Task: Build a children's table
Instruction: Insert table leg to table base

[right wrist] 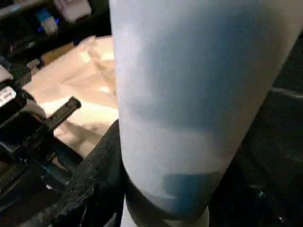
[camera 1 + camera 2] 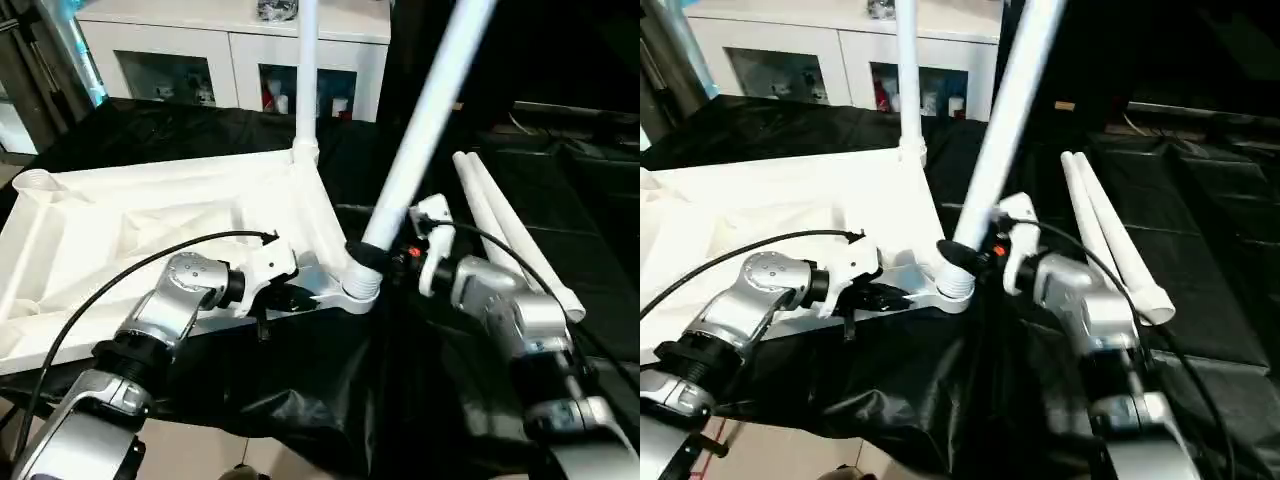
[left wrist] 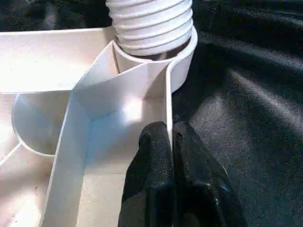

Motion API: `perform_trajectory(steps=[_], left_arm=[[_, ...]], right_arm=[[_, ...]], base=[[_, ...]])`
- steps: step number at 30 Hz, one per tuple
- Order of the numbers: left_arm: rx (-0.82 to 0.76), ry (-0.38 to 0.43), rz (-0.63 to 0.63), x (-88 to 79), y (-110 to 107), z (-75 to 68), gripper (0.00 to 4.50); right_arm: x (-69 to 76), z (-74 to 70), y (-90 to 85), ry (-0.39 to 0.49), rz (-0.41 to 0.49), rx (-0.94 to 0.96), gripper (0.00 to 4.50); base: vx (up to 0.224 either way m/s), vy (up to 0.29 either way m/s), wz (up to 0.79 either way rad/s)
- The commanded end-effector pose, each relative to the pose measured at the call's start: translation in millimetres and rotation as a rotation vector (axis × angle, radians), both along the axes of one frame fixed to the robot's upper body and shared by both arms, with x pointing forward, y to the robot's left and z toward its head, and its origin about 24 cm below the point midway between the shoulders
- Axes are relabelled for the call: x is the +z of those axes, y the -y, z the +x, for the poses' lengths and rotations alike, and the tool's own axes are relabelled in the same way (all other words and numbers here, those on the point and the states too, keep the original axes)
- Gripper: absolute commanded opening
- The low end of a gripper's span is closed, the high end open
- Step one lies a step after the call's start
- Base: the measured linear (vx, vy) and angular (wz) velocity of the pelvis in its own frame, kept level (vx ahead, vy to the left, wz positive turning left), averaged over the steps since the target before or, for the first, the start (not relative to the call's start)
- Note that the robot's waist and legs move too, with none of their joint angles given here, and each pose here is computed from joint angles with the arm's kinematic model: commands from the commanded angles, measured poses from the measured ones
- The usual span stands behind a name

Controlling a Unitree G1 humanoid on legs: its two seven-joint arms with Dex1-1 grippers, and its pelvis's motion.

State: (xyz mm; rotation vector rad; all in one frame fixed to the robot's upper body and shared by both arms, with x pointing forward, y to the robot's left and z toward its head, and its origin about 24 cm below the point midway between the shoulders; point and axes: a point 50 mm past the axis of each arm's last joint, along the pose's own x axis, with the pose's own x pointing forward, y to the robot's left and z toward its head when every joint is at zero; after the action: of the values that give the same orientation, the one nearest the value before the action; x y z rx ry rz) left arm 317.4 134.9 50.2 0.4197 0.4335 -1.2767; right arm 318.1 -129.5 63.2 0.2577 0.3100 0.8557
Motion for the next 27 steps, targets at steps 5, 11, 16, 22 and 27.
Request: perform_trajectory(steps=[5,11,16,22,27], left_arm=[[0.071,0.027,-0.076,5.4,-2,3.0,0.00],[0.075,0.027,-0.069,5.5,-2,3.4,0.00],[0.066,0.027,-0.052,4.9,-3,3.3,0.00],[0.055,0.023,-0.045,4.2,-3,1.9,0.00],[0.052,0.024,-0.044,4.2,-2,1.3,0.00]], right_arm=[[-26.8,-15.8,6.8,-0.017,-0.102,-0.085,1.88],[-22.4,-20.4,-3.8,0.040,-0.121,-0.068,1.88],[-23.8,-23.1,-13.4,0.051,-0.197,0.032,1.88],[-29.0,-24.9,-17.4,0.017,-0.267,0.146,1.88],[-32.2,-25.0,-17.3,0.004,-0.287,0.198,1.88]], base=[[0.000,0.000,0.00],[0.000,0.000,0.00],[0.000,0.000,0.00],[0.000,0.000,0.00],[0.000,0.000,0.00]])
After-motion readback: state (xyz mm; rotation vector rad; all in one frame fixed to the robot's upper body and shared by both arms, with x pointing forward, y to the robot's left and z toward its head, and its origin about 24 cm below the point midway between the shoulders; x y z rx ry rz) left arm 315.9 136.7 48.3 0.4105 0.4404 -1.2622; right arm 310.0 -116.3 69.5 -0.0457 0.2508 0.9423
